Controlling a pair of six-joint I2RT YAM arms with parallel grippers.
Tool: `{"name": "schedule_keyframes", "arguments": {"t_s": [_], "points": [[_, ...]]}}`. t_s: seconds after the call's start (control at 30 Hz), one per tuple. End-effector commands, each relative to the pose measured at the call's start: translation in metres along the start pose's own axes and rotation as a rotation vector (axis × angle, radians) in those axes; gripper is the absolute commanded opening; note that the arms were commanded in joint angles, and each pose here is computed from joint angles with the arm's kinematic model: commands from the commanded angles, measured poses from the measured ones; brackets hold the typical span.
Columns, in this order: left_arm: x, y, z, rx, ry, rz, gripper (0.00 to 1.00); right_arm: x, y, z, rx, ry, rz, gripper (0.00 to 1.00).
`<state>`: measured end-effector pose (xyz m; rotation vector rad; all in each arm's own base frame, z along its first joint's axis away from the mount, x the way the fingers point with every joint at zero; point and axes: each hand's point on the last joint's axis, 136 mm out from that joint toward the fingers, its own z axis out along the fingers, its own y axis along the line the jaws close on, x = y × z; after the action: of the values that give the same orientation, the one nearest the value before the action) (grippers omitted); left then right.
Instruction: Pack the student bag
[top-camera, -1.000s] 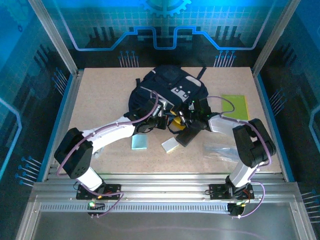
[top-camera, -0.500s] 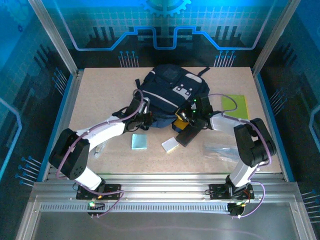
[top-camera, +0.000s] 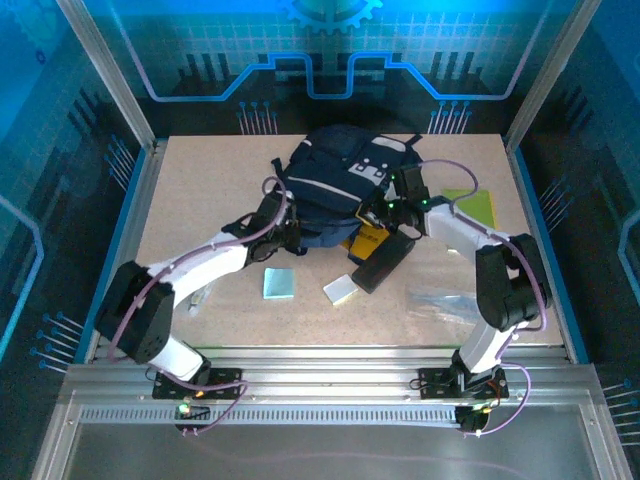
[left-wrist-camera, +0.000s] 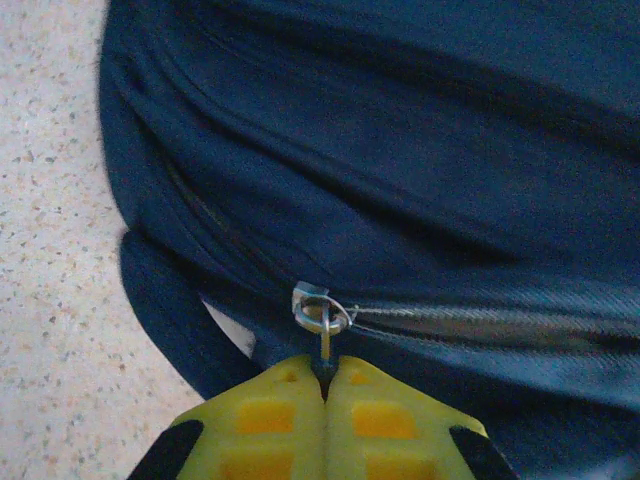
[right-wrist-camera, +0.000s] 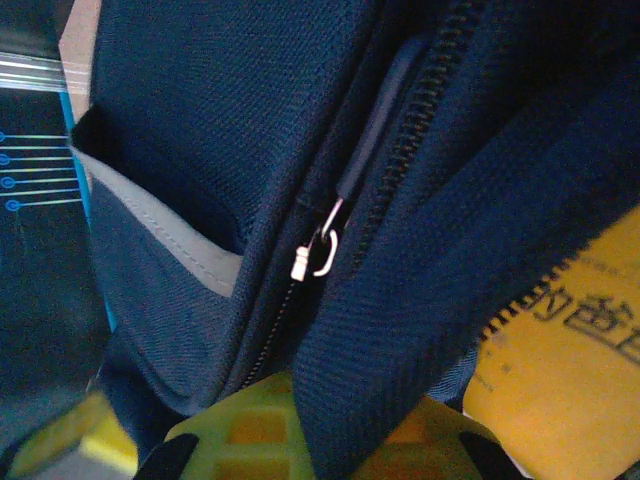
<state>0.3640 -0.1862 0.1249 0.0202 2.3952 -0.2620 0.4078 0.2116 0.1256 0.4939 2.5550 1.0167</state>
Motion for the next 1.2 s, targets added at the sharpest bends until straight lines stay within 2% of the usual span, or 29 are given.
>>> {"name": "schedule_keyframes", "arguments": {"t_s": [0.0,0.13,0.2,0.23,0.3,0.33,0.4,0.5,0.73,0.77,1.0,1.17], "points": [[-0.009,-0.019,-0.042,0.032,-0.106,0.027,0.0,-0.024,0.019,0.0,-0.014,-0.014,-0.118,0.0],[-0.013,-0.038,-0.055,0.102,-0.136,0.015,0.0,-0.042,0.021,0.01,0.01,0.005,-0.087,0.0],[-0.017,-0.053,-0.054,0.144,-0.131,0.028,0.0,-0.052,0.012,0.011,0.039,0.008,-0.054,0.04],[-0.017,-0.062,-0.053,0.167,-0.122,0.037,0.0,-0.056,0.008,0.01,0.044,0.002,-0.039,0.12],[-0.014,-0.086,-0.046,0.225,-0.095,0.065,0.0,-0.067,-0.001,0.008,0.051,-0.017,-0.005,0.43],[-0.012,-0.096,-0.042,0.252,-0.084,0.074,0.0,-0.07,-0.004,0.005,0.052,-0.023,0.006,0.51],[-0.008,-0.112,-0.029,0.283,-0.051,0.085,0.0,-0.075,-0.009,-0.005,0.06,-0.048,0.019,0.63],[-0.008,-0.113,-0.017,0.25,-0.039,0.097,0.0,-0.069,-0.013,-0.023,0.085,-0.08,0.004,0.75],[-0.005,-0.101,-0.008,0.188,-0.047,0.139,0.0,-0.017,-0.019,-0.041,0.042,-0.043,0.038,0.79],[-0.002,-0.101,-0.006,0.185,-0.04,0.138,0.0,-0.008,-0.023,-0.039,0.036,-0.034,0.057,0.82],[0.021,-0.085,0.009,0.151,-0.019,0.113,0.0,0.03,-0.016,-0.005,0.002,0.045,0.095,0.84],[0.025,-0.08,0.01,0.141,-0.026,0.109,0.0,0.026,-0.017,0.028,0.001,0.043,0.15,0.82]]}}
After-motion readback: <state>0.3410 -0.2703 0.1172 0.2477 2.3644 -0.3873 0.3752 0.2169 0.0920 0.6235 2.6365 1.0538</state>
